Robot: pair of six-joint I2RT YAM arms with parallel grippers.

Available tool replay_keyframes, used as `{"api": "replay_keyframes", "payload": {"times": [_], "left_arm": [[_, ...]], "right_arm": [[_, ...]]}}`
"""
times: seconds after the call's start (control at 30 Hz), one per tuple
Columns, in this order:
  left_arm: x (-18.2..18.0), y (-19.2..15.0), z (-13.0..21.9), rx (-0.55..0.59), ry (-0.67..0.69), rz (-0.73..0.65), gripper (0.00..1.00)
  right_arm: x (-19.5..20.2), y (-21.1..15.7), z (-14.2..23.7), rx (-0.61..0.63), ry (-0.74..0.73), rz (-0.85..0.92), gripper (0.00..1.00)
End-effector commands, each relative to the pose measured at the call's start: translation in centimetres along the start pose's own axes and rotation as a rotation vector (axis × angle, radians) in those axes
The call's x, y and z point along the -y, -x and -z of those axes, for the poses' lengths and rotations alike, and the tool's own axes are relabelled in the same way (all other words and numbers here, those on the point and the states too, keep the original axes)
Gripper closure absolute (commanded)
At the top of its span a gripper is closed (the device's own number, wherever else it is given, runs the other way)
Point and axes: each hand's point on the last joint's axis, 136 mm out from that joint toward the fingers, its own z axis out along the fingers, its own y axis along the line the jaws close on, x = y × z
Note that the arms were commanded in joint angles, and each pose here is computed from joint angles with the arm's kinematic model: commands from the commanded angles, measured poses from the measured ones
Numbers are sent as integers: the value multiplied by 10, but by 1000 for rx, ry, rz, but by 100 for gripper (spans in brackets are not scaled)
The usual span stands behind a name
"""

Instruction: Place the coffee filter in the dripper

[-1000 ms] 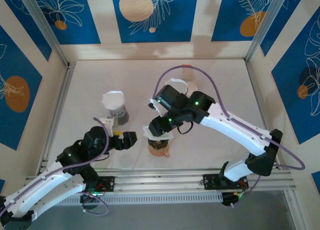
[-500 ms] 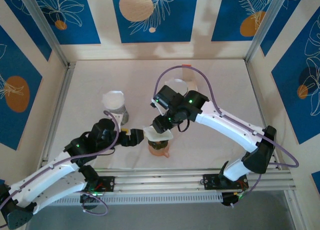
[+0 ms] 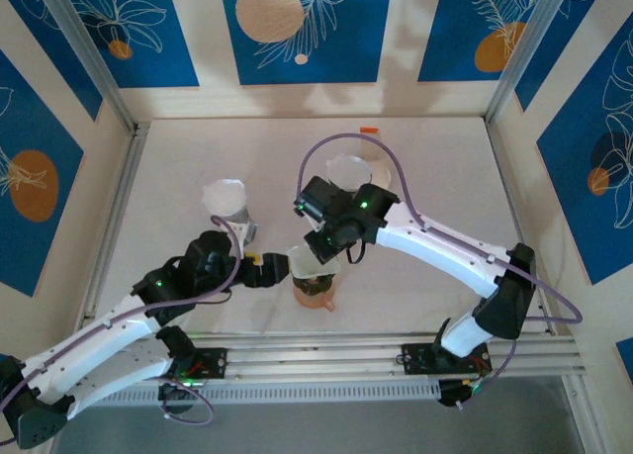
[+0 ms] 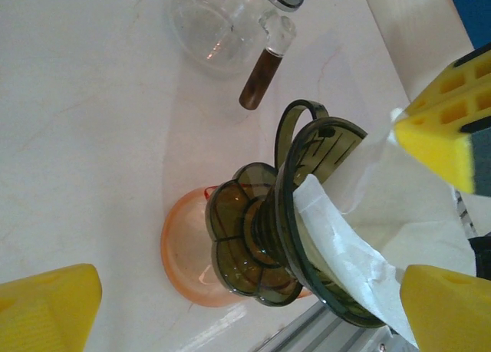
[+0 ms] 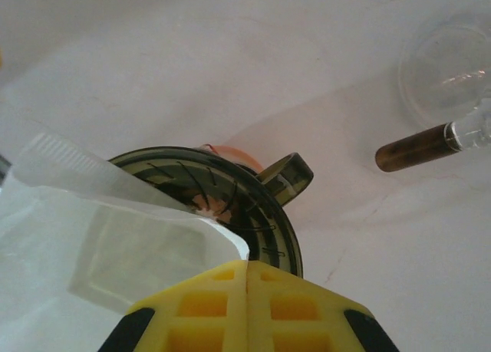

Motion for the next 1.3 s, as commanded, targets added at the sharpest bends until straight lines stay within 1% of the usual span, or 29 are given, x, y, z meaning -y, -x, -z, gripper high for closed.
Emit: {"api": "replay_keyframes", "payload": {"times": [0.0, 0.07, 0.2, 0.27, 0.33, 0.43, 0.47, 0.5, 0.57, 0.6, 0.63, 0.67, 0.73, 0.77, 0.9, 1.1, 1.27], "left_arm": [[19, 11, 1, 32, -90, 21, 0], [20, 11, -2, 27, -99, 35, 0], [14, 12, -8, 27, -76, 48, 0], [16, 12, -9, 36, -97, 49, 1], [17, 11, -11, 27, -103, 50, 7], [8, 4, -15, -15, -51, 52, 24], [5, 3, -16, -23, -40, 52, 28], [3, 1, -17, -30, -31, 52, 30], [1, -2, -19, -44, -22, 50, 31], [1, -2, -20, -51, -19, 50, 32], [1, -3, -20, -57, -17, 46, 32], [0, -4, -21, -62, -14, 46, 33], [-1, -5, -22, -67, -9, 45, 33], [-1, -6, -22, -69, -11, 45, 33], [-1, -6, -23, -68, -15, 51, 33], [-1, -6, -24, -67, -16, 53, 32], [-1, -6, -25, -68, -20, 56, 31]], "right_arm": [[10, -6, -11, -25, -104, 9, 100], [11, -7, -15, -31, -125, 13, 100], [11, -6, -18, -31, -161, 21, 100], [11, -7, -19, -33, -167, 22, 100], [10, -7, -19, -30, -170, 19, 100], [10, -6, -17, -21, -170, 12, 100], [10, -6, -17, -18, -171, 9, 100], [10, -6, -16, -16, -171, 6, 100], [10, -5, -15, -8, -168, -1, 100], [10, -4, -14, -3, -171, -6, 97], [11, -4, -11, 6, -172, -11, 92], [12, -2, -8, 19, -173, -19, 84], [14, -2, -1, 40, -179, -34, 62], [16, -2, 3, 52, -181, -46, 57], [11, -12, 7, 56, -138, -63, 52], [-2, -41, 0, 0, -141, -22, 43], [-12, -53, -1, -4, -134, 14, 40]]}}
